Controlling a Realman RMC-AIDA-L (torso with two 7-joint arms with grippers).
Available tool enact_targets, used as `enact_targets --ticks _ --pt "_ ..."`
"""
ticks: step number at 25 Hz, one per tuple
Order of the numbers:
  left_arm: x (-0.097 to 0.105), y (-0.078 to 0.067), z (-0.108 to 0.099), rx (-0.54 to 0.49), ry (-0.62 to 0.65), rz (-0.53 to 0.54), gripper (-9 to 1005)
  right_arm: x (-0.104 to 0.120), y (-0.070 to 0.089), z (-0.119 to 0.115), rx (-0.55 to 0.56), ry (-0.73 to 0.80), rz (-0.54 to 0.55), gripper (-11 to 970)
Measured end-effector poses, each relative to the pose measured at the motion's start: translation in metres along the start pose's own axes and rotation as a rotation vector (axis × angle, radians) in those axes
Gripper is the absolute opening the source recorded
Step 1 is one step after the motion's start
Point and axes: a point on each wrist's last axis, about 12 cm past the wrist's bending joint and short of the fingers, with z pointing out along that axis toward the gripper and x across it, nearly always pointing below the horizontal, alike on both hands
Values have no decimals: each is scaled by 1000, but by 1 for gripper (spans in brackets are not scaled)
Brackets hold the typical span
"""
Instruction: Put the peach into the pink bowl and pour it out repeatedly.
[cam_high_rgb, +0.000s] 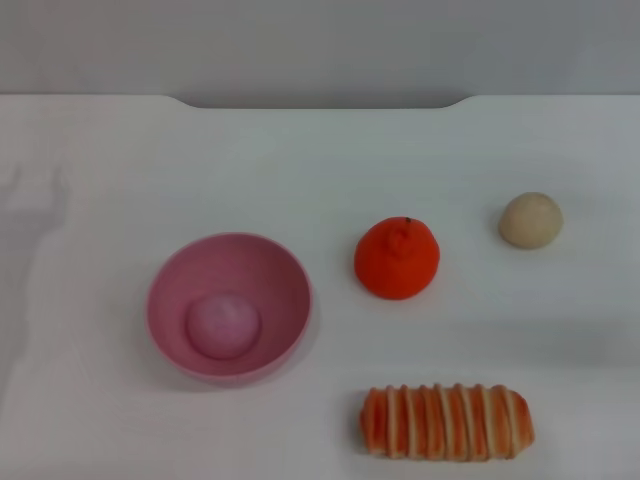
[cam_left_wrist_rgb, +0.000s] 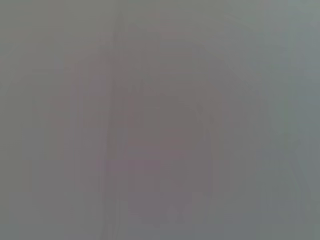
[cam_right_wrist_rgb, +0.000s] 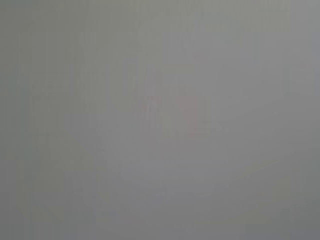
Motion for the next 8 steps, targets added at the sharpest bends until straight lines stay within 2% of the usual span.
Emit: enact_targets --ticks 8 --pt "3 -1 -13 6 17 -39 504 3 9 7 5 1 3 453"
